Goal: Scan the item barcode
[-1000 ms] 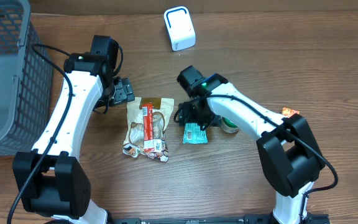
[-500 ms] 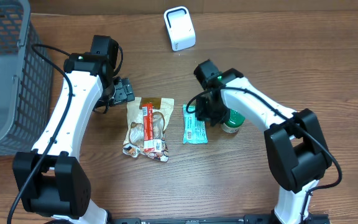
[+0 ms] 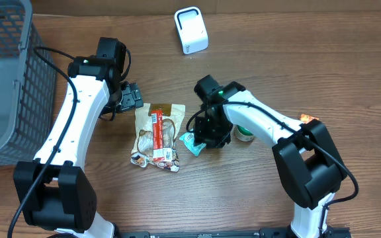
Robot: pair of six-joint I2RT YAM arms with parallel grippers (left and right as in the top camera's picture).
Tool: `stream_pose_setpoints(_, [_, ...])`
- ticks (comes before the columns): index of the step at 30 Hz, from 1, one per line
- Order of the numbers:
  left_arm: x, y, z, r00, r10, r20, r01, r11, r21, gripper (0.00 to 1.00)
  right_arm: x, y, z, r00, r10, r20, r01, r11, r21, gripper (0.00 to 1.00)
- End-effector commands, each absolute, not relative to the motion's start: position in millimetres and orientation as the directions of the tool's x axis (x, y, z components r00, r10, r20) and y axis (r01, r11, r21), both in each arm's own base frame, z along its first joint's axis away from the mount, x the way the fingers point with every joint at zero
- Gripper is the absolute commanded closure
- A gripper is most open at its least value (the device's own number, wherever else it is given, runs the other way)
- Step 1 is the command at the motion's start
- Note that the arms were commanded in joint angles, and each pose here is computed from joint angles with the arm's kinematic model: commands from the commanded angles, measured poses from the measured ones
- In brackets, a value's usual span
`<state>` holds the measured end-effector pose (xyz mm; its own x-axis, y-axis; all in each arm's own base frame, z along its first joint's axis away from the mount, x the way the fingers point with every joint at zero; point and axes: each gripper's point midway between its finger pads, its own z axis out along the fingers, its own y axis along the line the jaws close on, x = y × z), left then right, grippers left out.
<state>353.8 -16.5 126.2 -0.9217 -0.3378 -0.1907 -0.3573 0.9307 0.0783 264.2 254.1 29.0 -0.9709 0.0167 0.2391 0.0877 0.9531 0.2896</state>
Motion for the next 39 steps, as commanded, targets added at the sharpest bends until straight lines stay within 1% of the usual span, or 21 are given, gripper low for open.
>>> stream_pose_setpoints(1, [358,-14,131,-0.917,-0.34,-0.209,-0.363,0.929,0.078,0.0,264,251,43,-0.973,-0.001,0.23,0.068,0.954,0.292,0.6])
stream_pose_setpoints(3, [358,-14,131,-0.917,-0.34,-0.209,-0.363,0.929,0.078,0.0,271,237,48,-0.977,0.013,0.211,0.064,0.97,0.236,0.59])
stream_pose_setpoints(4, [358,-14,131,-0.917,-0.34,-0.209,-0.363,0.929,0.078,0.0,277,230,53,-0.981,-0.009,0.191,0.034,0.975,0.221,0.57])
stream_pose_setpoints(8, [358,-14,131,-0.917,-0.34,-0.209,-0.363,0.929,0.078,0.0,290,220,62,-0.986,-0.031,0.163,0.006,0.975,0.223,0.54])
stream_pose_setpoints(13, [358,-14,131,-0.917,-0.34,-0.209,-0.363,0.929,0.078,0.0,312,195,55,-0.995,0.023,0.099,0.038,0.987,0.157,0.52])
stream_pose_setpoints(14, [358,-14,131,-0.917,-0.34,-0.209,-0.363,0.929,0.078,0.01,314,193,54,-0.995,0.028,0.092,0.041,0.987,0.153,0.5])
stream_pose_setpoints(20, [358,-14,131,-0.917,-0.34,-0.208,-0.363,0.929,0.078,0.0,324,196,40,-0.999,0.029,0.042,0.036,0.983,0.178,0.48])
stream_pose_setpoints(22, [358,-14,131,-0.917,-0.34,-0.209,-0.363,0.929,0.078,0.0,325,197,33,-0.999,0.029,0.03,0.034,0.982,0.185,0.46])
stream_pose_setpoints(28, [358,-14,131,-0.917,-0.34,-0.209,-0.363,0.929,0.078,0.0,314,192,15,-0.998,0.034,0.052,0.043,0.984,0.174,0.46])
stream_pose_setpoints(37, [358,-14,131,-0.917,-0.34,-0.209,-0.363,0.929,0.078,0.0,303,186,-5,-0.997,0.034,0.064,0.044,0.985,0.167,0.47])
stream_pose_setpoints(39, [358,-14,131,-0.917,-0.34,-0.208,-0.363,0.929,0.078,0.01,304,186,-5,-0.998,0.034,0.061,0.044,0.985,0.168,0.5])
